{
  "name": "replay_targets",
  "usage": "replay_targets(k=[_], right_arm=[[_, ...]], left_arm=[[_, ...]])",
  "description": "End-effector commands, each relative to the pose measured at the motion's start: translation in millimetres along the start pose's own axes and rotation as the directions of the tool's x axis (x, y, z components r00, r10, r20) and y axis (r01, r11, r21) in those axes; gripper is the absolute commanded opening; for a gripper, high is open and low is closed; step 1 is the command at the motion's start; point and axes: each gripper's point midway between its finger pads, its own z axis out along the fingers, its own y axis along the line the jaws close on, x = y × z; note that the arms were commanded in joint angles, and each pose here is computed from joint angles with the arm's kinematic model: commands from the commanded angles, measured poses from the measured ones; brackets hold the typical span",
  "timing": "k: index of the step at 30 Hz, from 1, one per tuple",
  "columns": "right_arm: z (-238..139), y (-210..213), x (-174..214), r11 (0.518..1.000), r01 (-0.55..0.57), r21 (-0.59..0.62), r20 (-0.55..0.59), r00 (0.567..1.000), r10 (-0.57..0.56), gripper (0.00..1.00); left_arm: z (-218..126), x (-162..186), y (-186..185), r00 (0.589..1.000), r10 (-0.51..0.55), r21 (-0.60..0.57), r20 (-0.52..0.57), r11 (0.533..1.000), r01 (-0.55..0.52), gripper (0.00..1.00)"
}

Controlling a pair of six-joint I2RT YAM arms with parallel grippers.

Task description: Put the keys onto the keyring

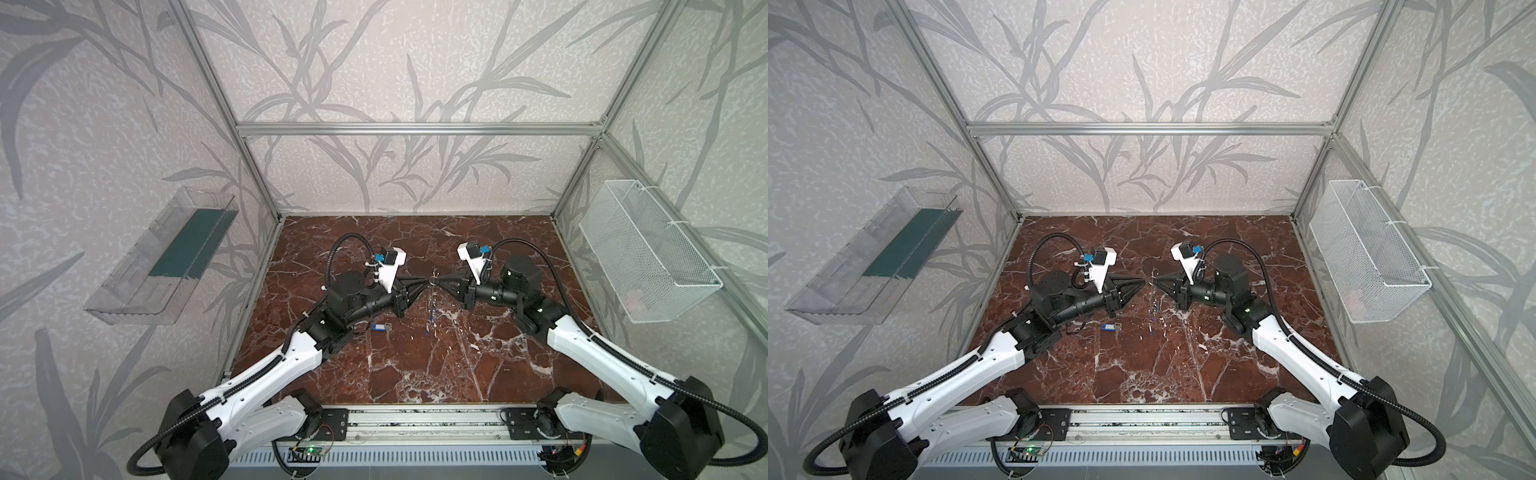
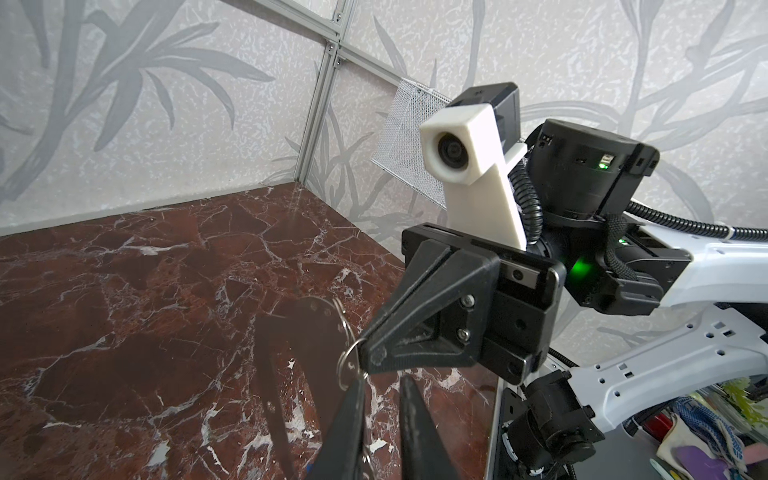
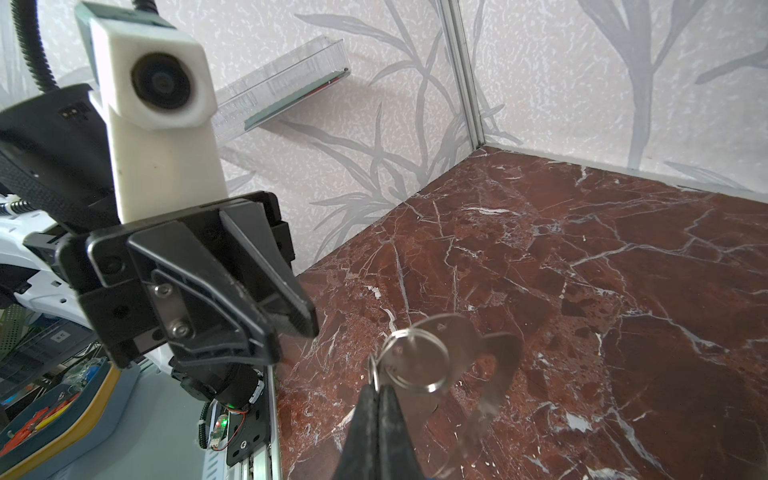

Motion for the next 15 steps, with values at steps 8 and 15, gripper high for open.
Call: replay_targets(k=[8,15], right_arm=[[-7.6,16.1,-10.2,0.995,0.048,-0.088,0.036,0.998,-0.045,0.00],[-6.6,18.9,-10.6,0.992,0.045,-0.120,0.031,0.999,-0.041,0.00]], left_arm=[[2.8,-6.2,5.0,0.997,-0.067,0.058,0.024,0.996,0.066,0.20],[10.9,-0.4,3.3,0.994,-0.108,0.117,-0.020,0.987,0.110,0.20]])
